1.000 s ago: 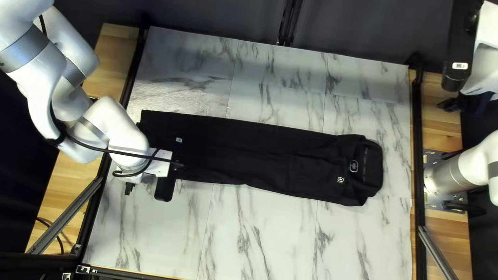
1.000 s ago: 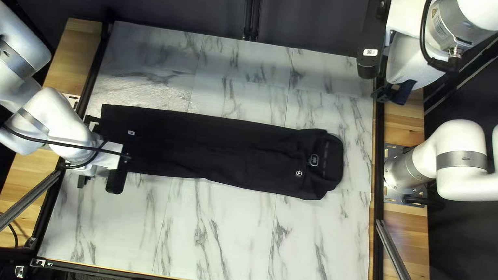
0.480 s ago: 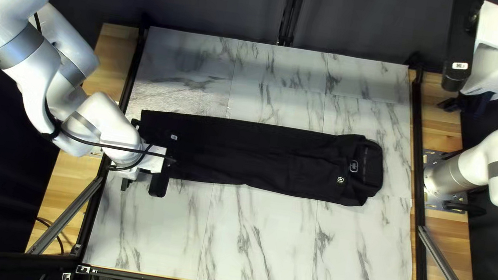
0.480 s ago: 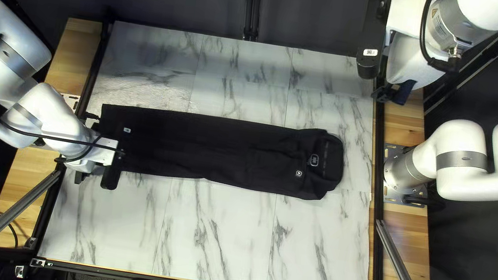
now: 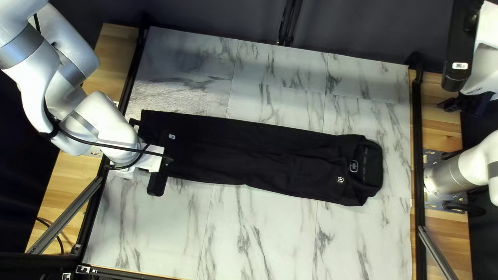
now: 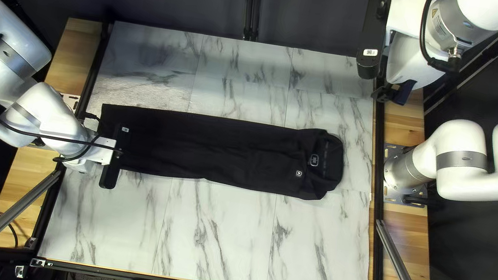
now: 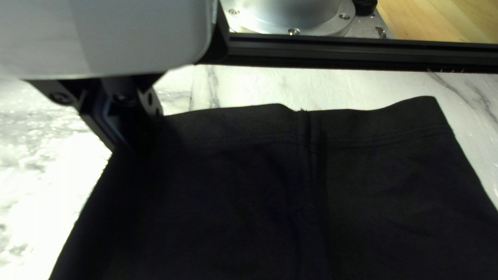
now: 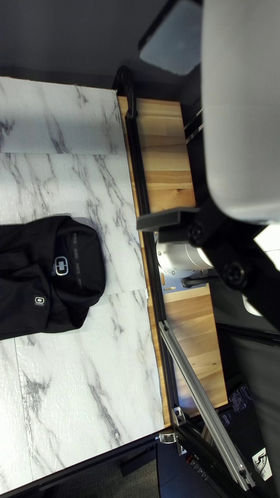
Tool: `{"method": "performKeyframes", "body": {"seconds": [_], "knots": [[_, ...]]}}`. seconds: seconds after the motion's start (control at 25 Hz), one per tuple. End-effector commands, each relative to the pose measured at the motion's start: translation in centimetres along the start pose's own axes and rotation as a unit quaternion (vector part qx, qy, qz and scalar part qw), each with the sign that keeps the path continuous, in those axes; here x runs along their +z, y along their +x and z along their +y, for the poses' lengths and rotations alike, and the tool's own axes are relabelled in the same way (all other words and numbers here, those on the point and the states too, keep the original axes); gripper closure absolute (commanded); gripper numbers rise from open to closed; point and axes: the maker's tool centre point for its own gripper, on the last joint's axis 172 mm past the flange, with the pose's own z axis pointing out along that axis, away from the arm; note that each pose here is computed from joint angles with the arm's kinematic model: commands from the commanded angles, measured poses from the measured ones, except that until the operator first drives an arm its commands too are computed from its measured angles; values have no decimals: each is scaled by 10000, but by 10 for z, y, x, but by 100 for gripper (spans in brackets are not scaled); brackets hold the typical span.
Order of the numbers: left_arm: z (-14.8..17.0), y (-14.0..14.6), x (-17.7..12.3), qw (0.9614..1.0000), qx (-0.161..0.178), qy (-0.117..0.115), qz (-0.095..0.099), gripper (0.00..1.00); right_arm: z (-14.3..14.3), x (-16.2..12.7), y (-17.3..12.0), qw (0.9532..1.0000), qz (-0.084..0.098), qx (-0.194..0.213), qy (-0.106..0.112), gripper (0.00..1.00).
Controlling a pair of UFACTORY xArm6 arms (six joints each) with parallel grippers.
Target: Fold t-shirt
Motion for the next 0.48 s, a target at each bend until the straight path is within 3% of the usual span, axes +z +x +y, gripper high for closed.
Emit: {"method": "performKeyframes", "body": {"seconds": [0.04, 0.48], "knots": [[-2, 8, -24, 9999, 3, 100, 25, 92, 0, 0, 0, 10000, 0, 0, 0, 0], [-25, 58, -65, 9989, 231, 384, 153, 89, 0, 0, 0, 10000, 0, 0, 0, 0]]}}
